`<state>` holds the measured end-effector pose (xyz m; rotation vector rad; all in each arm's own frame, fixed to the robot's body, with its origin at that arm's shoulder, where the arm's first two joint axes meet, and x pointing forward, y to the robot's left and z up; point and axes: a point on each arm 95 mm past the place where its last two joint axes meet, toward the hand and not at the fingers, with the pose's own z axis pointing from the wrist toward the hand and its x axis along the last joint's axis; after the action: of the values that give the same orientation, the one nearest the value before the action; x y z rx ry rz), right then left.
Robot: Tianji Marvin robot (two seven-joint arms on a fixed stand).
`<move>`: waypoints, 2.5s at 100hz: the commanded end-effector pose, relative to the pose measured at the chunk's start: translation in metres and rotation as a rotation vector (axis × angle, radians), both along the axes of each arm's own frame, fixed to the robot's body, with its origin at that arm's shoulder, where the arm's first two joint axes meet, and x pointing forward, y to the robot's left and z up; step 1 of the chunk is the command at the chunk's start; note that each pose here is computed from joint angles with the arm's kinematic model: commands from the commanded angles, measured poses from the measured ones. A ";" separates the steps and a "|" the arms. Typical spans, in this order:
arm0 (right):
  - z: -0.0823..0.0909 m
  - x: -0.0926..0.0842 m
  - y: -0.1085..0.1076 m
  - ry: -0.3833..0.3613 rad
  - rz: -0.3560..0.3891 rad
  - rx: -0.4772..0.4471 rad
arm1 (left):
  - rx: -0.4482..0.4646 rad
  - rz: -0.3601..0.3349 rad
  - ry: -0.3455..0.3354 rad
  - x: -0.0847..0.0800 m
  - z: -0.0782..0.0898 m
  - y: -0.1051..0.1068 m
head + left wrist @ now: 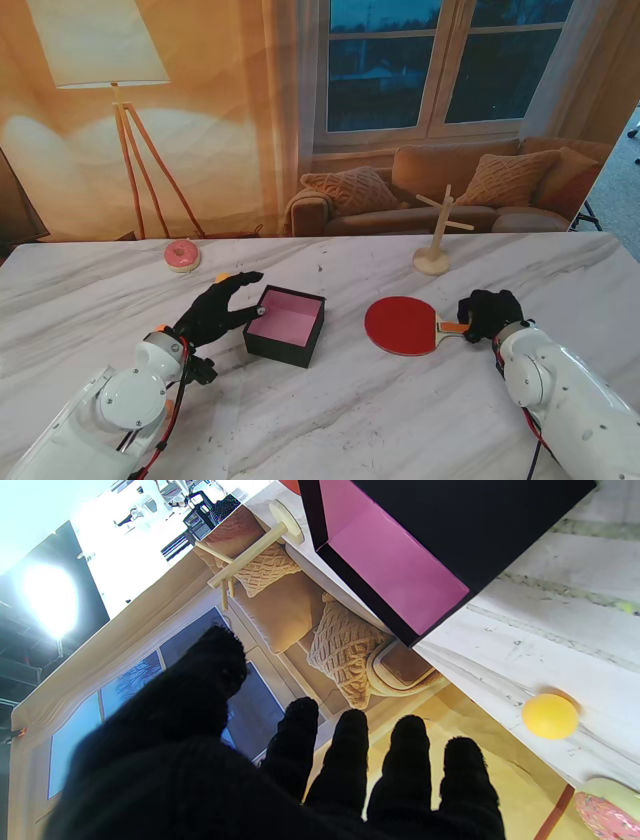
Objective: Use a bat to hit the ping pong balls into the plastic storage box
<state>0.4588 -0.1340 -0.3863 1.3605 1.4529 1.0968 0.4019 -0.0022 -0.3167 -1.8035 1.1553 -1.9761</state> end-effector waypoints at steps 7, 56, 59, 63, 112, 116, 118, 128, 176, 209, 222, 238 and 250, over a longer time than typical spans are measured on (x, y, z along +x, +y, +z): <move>-0.009 -0.004 -0.006 0.039 -0.023 -0.013 | -0.004 -0.006 0.011 -0.001 -0.001 -0.002; -0.009 -0.002 -0.011 0.064 -0.026 -0.056 | -0.002 -0.004 0.014 -0.001 -0.002 -0.002; -0.009 -0.003 -0.011 0.068 -0.025 -0.055 | -0.002 -0.004 0.014 -0.001 -0.002 -0.002; -0.008 -0.002 -0.012 0.075 -0.023 -0.054 | -0.004 -0.003 0.015 -0.001 -0.002 -0.002; -0.014 0.005 -0.005 0.039 -0.012 -0.075 | -0.029 0.012 0.021 -0.001 -0.002 -0.003; -0.015 0.005 -0.005 0.036 -0.010 -0.075 | -0.029 0.012 0.021 -0.001 -0.002 -0.003; -0.015 0.005 -0.005 0.034 -0.010 -0.075 | -0.029 0.012 0.021 -0.001 -0.002 -0.003; -0.014 0.005 -0.004 0.016 -0.008 -0.065 | -0.030 0.012 0.021 -0.001 -0.002 -0.003; 0.015 -0.002 0.004 -0.075 0.045 -0.025 | -0.023 0.010 0.016 -0.001 -0.002 -0.001; 0.033 -0.012 0.008 -0.112 0.083 0.012 | -0.026 0.012 0.014 -0.001 -0.002 -0.001; 0.039 -0.014 0.008 -0.125 0.093 0.025 | -0.026 0.010 0.014 -0.001 -0.002 -0.001; 0.043 -0.016 0.008 -0.140 0.117 0.032 | -0.028 0.010 0.014 -0.001 -0.003 -0.001; 0.045 -0.018 0.009 -0.151 0.124 0.038 | -0.029 0.010 0.016 -0.001 -0.003 -0.001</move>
<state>0.4419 -0.1269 -0.3429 1.2004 1.4230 1.2830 0.4023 -0.0019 -0.3170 -1.8246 1.1155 -1.9868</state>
